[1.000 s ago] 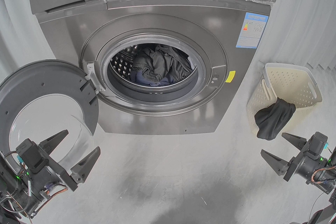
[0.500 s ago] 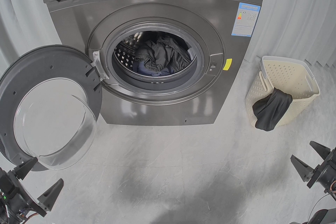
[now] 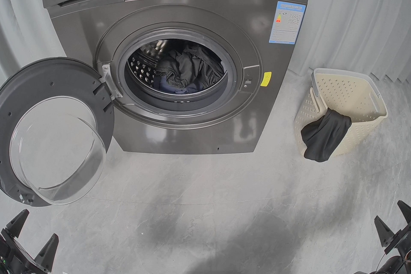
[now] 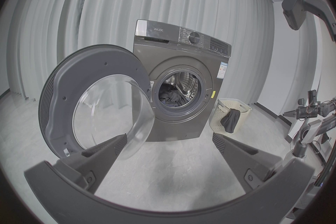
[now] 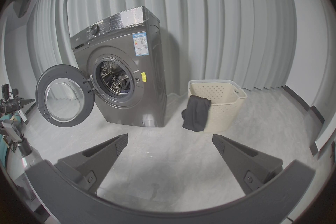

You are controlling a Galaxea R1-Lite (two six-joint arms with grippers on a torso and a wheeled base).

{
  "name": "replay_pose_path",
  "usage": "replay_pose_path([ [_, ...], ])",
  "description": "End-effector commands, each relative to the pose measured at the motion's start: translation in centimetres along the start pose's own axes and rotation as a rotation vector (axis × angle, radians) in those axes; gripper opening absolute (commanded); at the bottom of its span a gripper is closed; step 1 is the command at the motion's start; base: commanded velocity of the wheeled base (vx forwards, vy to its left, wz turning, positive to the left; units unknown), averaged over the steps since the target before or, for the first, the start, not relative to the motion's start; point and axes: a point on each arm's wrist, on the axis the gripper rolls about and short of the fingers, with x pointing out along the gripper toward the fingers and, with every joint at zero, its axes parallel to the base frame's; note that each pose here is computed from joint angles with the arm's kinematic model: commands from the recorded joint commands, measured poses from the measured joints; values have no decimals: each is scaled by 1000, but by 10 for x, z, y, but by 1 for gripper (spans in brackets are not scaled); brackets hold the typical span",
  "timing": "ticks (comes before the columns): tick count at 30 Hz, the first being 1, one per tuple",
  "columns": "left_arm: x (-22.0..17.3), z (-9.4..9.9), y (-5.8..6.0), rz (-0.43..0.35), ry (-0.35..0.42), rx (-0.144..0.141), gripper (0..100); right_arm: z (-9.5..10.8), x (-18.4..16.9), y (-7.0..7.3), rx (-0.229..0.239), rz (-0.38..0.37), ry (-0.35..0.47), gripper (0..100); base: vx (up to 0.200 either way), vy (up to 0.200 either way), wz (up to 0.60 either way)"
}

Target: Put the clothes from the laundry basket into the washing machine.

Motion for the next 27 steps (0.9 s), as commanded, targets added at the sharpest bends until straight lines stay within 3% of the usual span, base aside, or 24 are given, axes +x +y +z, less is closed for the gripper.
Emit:
replay_pose_path([
  [1,-10,-15,-1,60,-9,-3,100,-20,-18,-2,5,-49,-87,100,0,0,0],
  [3,-11,-20,-1,73,36,6,100,-19,-18,-2,6,-61,-93,100,0,0,0],
  [6,-10,-20,0,115,35,11,100,-19,-18,-2,7,-78,-95,100,0,0,0],
  [10,-11,-20,-1,222,23,17,100,-19,-18,-3,-7,-183,-95,100,0,0,0],
  [11,-11,-20,-1,243,27,17,100,-19,-19,-2,-41,-214,-107,100,0,0,0],
  [13,-11,-20,-1,251,27,20,100,-20,-21,0,-59,-203,-122,100,0,0,0],
  [14,-11,-20,0,269,28,31,100,-22,-25,2,-64,-133,-165,100,0,0,0],
  [17,-11,-20,0,310,31,77,100,-23,-25,3,-64,-91,-175,100,0,0,0],
  [18,-13,-21,-2,352,11,124,100,-22,-25,3,-65,-96,-174,100,0,0,0],
  [20,-17,-23,-5,323,-34,171,100,-23,-25,3,-63,-99,-172,100,0,0,0],
  [22,-17,-23,-5,283,-35,165,100,-23,-25,3,-60,-100,-169,100,0,0,0],
  [26,-17,-26,-5,273,-21,61,100,-24,-25,1,45,-148,-163,100,0,0,0],
  [27,-17,-28,-5,267,0,58,100,-24,-25,1,52,-144,-157,100,0,0,0],
])
